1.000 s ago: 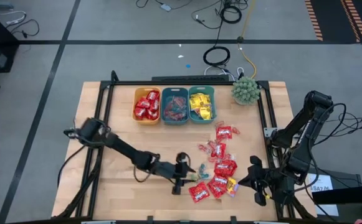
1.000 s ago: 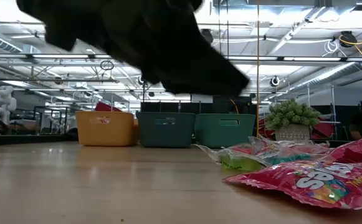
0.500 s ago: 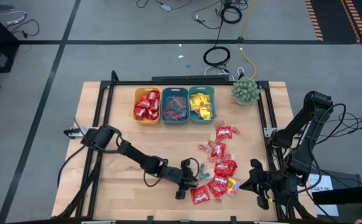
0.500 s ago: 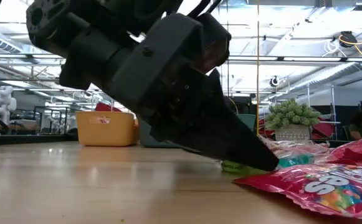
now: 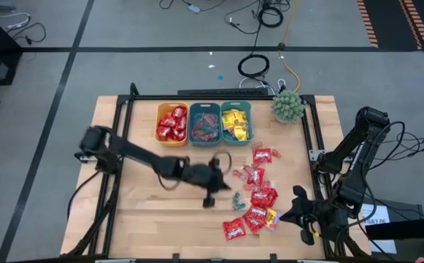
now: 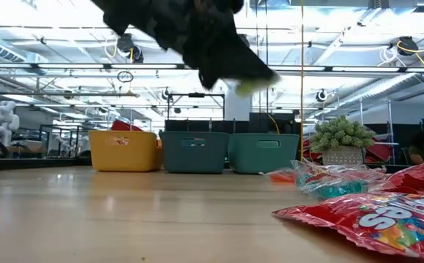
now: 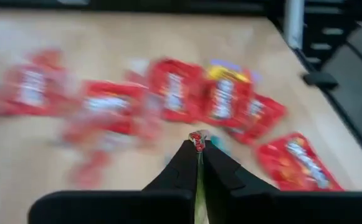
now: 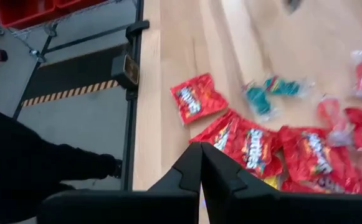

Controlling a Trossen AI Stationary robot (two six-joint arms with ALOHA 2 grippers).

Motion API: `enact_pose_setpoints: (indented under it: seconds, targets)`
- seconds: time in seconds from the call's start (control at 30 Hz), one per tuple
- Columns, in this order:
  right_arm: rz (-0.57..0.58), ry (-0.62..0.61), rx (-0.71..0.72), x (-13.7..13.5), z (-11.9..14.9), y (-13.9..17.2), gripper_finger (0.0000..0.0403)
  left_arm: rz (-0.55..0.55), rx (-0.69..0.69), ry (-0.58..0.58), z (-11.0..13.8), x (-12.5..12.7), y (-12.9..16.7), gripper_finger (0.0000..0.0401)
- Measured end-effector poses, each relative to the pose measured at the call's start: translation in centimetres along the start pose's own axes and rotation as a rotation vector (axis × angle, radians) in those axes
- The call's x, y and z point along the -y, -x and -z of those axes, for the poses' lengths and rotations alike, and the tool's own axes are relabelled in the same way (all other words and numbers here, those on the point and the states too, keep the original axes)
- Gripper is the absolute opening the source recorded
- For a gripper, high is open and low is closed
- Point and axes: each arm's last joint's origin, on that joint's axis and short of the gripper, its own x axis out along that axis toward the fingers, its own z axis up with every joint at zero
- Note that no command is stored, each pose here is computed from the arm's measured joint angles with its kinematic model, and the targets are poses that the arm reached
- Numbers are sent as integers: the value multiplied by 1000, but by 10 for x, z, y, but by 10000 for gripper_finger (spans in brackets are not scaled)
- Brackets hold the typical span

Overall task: Sort candy
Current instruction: Put the transparent orange gummy into the blue bin, then put the transparent red gummy into the blue bin

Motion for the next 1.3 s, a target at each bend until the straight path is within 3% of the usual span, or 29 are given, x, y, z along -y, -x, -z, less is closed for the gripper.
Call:
enact_pose_setpoints:
  seconds: [0.23, 0.47, 0.63, 0.77, 1.1, 1.3]
  targets:
    - [45, -22, 95, 1, -3, 0, 0, -222, 125, -13, -45, -82, 72, 10]
    - [42, -151, 104, 2, -5, -1, 0, -355, 145, 99, -40, -173, 114, 10]
    - [47, -244, 111, 3, -7, -3, 0, -482, 141, 160, -30, -213, 132, 29]
    - [59, -275, 118, 5, -10, -5, 0, -548, 139, 198, -23, -234, 147, 69]
    - [112, -316, 149, 14, -22, -14, 0, -514, 120, 230, -15, -246, 157, 197]
    - [132, -328, 158, 18, -26, -17, 0, -509, 119, 230, -15, -246, 156, 227]
